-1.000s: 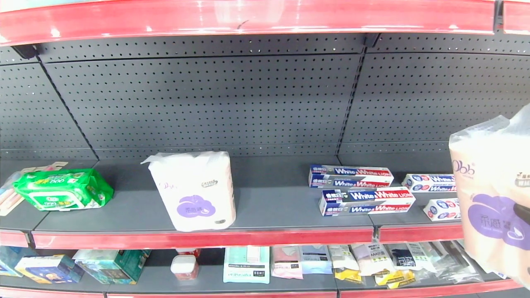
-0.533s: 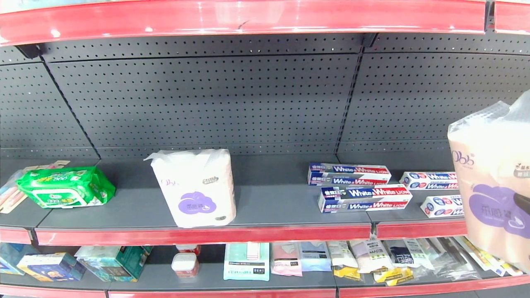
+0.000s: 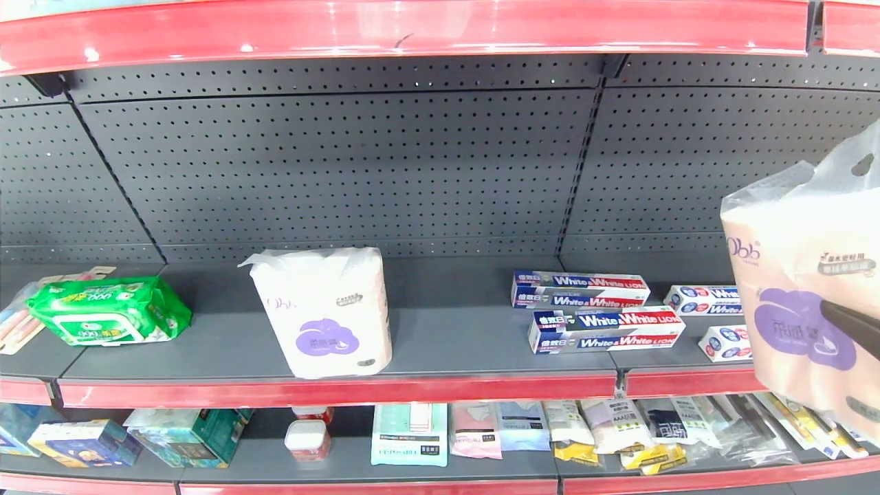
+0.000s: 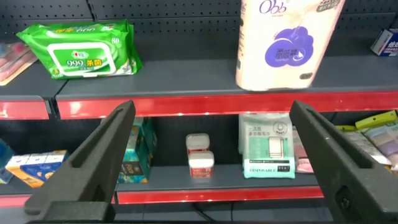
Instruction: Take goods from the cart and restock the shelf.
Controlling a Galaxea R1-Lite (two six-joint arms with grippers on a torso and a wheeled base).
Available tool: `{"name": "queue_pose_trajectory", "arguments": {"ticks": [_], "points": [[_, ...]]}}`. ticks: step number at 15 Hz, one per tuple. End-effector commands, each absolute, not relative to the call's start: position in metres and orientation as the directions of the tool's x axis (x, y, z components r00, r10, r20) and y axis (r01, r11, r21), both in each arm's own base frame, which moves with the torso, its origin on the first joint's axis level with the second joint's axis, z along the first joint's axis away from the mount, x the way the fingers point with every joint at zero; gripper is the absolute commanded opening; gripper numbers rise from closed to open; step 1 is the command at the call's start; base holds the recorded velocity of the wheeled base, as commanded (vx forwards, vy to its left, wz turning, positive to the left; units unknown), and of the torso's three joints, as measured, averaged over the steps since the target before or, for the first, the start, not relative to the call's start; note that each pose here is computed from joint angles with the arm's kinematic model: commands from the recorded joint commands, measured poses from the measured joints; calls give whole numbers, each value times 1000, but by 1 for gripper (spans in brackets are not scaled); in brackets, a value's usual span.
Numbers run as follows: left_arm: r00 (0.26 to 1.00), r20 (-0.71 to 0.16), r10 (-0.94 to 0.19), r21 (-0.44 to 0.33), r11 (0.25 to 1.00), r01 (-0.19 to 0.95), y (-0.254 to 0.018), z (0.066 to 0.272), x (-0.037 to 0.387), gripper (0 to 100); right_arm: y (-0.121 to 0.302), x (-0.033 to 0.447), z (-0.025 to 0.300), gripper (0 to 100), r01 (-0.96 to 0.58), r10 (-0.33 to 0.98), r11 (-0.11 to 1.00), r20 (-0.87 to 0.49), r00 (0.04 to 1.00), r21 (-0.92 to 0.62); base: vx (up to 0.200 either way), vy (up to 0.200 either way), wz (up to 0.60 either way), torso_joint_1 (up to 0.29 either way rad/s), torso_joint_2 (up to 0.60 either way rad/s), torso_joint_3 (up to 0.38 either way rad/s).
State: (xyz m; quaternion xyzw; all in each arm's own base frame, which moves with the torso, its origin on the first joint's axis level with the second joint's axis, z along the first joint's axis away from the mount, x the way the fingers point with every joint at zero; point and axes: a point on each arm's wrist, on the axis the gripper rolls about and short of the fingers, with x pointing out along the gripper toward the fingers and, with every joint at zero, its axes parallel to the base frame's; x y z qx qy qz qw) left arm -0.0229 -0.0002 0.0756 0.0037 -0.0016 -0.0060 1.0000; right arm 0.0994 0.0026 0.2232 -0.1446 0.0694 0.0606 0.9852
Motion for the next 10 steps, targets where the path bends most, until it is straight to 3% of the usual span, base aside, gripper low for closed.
{"name": "queue_pose_trajectory", "arguments": {"ticks": [1, 10], "points": [[1000, 2, -11, 8, 1000, 11, 0, 76, -23, 100, 3, 104, 220, 0, -150, 104, 951, -178, 979, -269, 0, 0, 0, 0, 0, 0], [1000, 2, -11, 8, 1000, 11, 0, 76, -23, 100, 4, 108, 219, 0, -175, 128, 951, -191, 973, -255, 0, 0, 0, 0, 0, 0]]}}
